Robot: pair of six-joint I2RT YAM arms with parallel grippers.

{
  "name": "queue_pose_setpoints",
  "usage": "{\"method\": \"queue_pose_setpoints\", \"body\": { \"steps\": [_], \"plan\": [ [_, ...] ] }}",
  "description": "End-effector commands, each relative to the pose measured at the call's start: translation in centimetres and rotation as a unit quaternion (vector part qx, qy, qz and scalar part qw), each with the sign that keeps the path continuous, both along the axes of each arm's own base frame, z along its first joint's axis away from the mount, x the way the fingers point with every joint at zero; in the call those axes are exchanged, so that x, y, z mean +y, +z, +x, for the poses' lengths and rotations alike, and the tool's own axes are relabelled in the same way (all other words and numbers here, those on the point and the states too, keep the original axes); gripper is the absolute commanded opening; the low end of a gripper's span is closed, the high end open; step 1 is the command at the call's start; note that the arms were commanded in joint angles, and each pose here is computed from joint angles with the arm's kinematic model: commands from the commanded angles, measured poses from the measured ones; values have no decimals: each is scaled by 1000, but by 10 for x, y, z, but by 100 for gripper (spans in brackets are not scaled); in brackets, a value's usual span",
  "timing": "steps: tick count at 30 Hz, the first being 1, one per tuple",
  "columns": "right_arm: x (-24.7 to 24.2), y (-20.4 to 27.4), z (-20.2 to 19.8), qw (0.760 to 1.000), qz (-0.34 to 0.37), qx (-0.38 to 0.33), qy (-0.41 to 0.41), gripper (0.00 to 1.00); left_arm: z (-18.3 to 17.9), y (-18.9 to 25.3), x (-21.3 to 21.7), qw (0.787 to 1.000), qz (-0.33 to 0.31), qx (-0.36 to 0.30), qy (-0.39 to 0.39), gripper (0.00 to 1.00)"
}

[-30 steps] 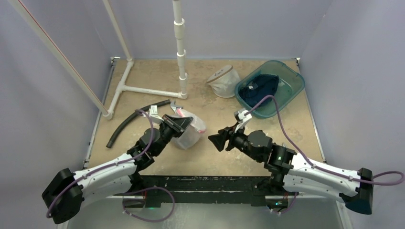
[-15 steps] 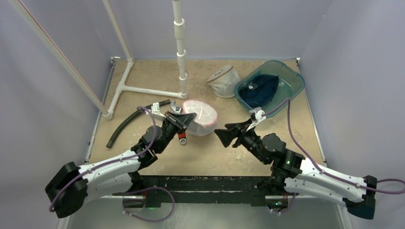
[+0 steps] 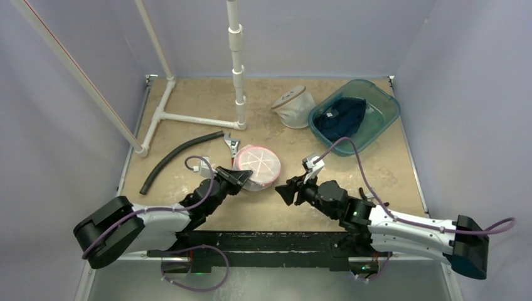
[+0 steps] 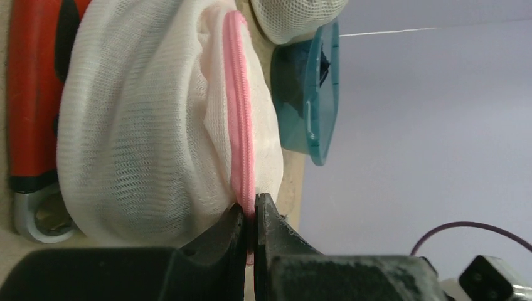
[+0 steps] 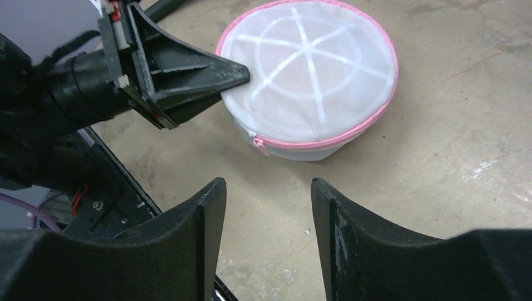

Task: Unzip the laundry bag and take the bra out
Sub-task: Adjust the laundry bag at the center of the board.

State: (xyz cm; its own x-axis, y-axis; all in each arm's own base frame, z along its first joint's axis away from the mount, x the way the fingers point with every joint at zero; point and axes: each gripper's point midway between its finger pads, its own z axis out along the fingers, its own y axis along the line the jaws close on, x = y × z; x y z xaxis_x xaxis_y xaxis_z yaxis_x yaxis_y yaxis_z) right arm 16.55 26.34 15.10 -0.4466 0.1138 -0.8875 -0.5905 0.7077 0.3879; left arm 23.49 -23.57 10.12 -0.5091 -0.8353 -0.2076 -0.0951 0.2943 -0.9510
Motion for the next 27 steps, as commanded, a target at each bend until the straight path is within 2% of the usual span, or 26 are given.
{"method": "queue_pose_setpoints", "body": {
  "steps": [1,5,9,12,14,17,20,27],
  "plan": [
    [22,20,-1,998,42,-27,34,55,9,41,0,998,-56,-14,26,0],
    [31,18,2,998,40,-31,40,58,12,57,4,999,-36,-19,36,0],
    [23,19,10,998,47,-44,9,63,10,56,5,999,-30,-17,35,0],
    [10,18,14,996,76,-50,-22,67,7,50,6,999,-28,-10,31,0],
    [8,18,8,993,102,-55,-11,69,6,49,6,999,-28,-11,29,0],
    [9,10,9,996,79,-28,-16,72,7,54,7,999,-16,-16,29,0],
    [12,11,9,996,80,-34,-12,71,9,58,7,999,-2,-18,31,0],
    [15,25,13,991,121,-42,-23,61,15,73,2,999,1,-23,32,0]
  ]
}}
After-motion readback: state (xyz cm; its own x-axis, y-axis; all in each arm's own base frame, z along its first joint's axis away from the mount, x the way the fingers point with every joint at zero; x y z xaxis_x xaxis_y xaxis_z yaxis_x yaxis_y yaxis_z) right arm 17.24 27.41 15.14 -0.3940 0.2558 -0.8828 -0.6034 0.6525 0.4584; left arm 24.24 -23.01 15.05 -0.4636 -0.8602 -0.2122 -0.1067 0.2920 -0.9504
